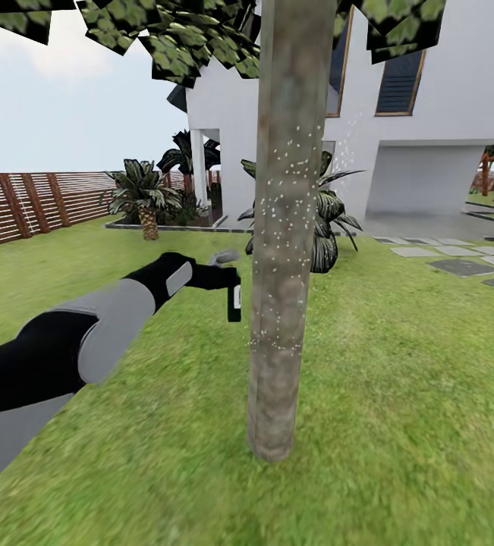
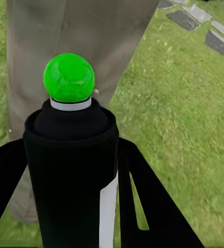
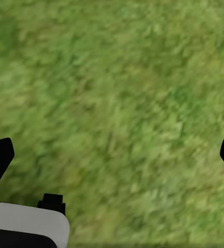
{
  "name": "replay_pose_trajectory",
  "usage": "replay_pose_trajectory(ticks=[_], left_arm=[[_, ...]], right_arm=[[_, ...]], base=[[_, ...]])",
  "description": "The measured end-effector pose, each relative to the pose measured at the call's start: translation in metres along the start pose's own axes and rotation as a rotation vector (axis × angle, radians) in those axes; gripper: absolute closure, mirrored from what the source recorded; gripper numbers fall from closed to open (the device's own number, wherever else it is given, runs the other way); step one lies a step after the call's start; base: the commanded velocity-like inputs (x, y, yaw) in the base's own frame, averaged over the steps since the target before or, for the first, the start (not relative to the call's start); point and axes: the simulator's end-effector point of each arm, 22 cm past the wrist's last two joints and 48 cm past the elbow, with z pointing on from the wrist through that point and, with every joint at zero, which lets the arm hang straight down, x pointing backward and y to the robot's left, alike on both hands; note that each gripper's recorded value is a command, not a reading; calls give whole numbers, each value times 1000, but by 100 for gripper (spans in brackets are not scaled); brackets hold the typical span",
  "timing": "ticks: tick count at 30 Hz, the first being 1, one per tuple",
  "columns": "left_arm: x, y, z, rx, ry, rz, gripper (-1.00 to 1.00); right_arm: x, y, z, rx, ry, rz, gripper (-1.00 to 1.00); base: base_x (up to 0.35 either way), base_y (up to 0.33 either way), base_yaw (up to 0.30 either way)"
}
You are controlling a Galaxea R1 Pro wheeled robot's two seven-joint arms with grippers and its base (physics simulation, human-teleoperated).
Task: In the garden, pick up the pesticide atomizer on the floor and spray pesticide onto both trees until each tree trunk is fully covered.
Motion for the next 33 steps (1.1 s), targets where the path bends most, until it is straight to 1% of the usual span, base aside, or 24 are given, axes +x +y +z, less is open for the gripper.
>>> replay_pose_trajectory(ticks=[7,10,13,16,18,21,25,27,29,31,33], left_arm=[[42,11,13,-2,46,-36,100],[43,12,16,2,19,-31,100],[44,7,18,8,12,-24,100],[70,10,27,10,40,-36,100],[77,12,30,12,24,-37,100],[91,15,34,10,26,-41,100],[124,24,42,7,26,-52,100],[146,29,46,3,35,-62,100],[160,31,48,2,43,-75,100],[170,34,49,0,36,-77,100],[187,39,52,-5,29,-77,100]], right_arm=[[0,-1,0,1,1,0,-100],[0,-1,0,1,0,0,-100],[0,-1,0,1,0,0,-100],[0,-1,0,1,0,0,-100],[0,-1,0,1,0,0,-100],[0,-1,0,1,0,0,-100],[0,0,0,-1,0,0,-100],[1,0,0,-2,1,0,-100],[0,1,0,-2,1,0,-100],[0,1,0,-2,1,0,-100],[0,1,0,-2,1,0,-100]], base=[[0,0,0],[0,0,0],[0,0,0],[0,0,0],[0,0,0],[0,0,0],[0,0,0],[0,0,0],[0,0,0],[0,0,0],[0,0,0]])
